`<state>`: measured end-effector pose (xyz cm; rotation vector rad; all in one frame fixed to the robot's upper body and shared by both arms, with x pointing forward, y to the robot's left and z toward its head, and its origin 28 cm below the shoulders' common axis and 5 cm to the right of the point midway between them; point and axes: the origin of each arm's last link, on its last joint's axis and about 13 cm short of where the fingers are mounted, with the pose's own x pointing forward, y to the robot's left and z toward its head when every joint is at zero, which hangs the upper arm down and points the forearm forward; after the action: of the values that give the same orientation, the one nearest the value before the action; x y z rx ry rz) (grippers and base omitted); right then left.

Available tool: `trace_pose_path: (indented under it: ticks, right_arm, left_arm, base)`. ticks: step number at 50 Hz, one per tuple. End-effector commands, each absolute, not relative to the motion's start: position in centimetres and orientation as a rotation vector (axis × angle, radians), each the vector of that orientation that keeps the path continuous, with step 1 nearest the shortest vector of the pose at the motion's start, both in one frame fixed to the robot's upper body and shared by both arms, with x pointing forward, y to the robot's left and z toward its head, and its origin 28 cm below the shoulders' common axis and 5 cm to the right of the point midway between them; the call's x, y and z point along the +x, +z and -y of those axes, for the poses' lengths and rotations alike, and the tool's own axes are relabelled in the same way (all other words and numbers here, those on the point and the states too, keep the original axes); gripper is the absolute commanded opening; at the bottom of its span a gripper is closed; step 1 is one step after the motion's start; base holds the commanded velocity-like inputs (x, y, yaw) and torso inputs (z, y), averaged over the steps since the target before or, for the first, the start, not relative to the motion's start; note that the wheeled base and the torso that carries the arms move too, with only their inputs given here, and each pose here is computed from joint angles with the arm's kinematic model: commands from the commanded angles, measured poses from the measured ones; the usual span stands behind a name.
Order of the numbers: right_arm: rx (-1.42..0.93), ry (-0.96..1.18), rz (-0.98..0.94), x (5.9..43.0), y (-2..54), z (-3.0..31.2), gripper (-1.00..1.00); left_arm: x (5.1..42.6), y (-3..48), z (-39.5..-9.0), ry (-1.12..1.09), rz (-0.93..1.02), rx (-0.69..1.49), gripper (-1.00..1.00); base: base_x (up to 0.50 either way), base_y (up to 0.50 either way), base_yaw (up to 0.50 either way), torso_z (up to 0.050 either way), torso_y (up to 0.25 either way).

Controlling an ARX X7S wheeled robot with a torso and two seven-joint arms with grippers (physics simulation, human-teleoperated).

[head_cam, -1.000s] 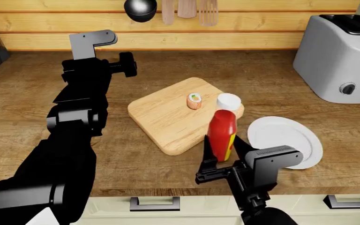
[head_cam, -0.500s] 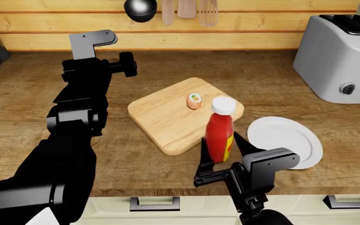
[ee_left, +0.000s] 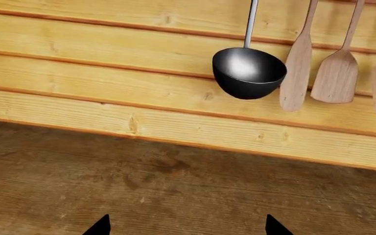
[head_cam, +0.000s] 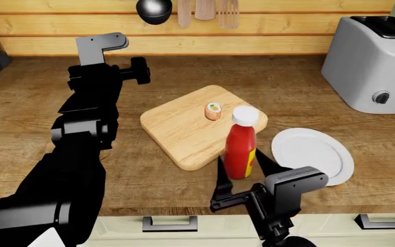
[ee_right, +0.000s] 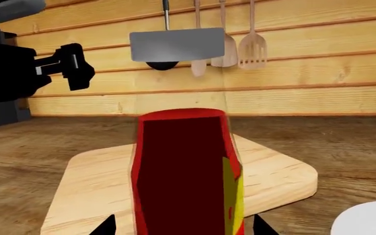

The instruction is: Pick the sushi from the plate and place it on the cutting board. Then pick the condiment bottle from the cabinet and place it next to the cutting board.

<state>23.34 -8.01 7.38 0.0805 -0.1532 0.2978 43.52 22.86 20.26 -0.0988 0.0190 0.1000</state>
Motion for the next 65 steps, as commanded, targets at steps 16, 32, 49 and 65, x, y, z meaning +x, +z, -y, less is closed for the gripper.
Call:
trace_pose_path:
  ticks: [16, 32, 49, 65]
  right_arm:
    - [0.099, 0.298, 0.198, 21.0, 9.0, 8.3, 1.00]
    - [0.124, 0.328, 0.240, 19.3, 10.3, 8.5, 1.00]
    - [0.137, 0.339, 0.300, 18.0, 12.5, 8.8, 1.00]
    - [0.137, 0.323, 0.369, 17.0, 15.0, 9.5, 1.00]
  left_arm:
    - [43.7, 21.8, -23.1, 0.099, 0.023, -0.152, 1.00]
    - [36.5, 27.5, -23.1, 0.080, 0.242, 0.003, 1.00]
    - [31.3, 26.9, -23.4, 0.046, 0.315, 0.081, 1.00]
    - [27.0, 24.8, -23.3, -0.038, 0.403, 0.068, 1.00]
  base:
    - [0.00, 0.00, 0.00, 0.000, 0.000]
    - [0.00, 0.00, 0.00, 0.000, 0.000]
    - [0.00, 0.00, 0.00, 0.000, 0.000]
    - [0.00, 0.00, 0.00, 0.000, 0.000]
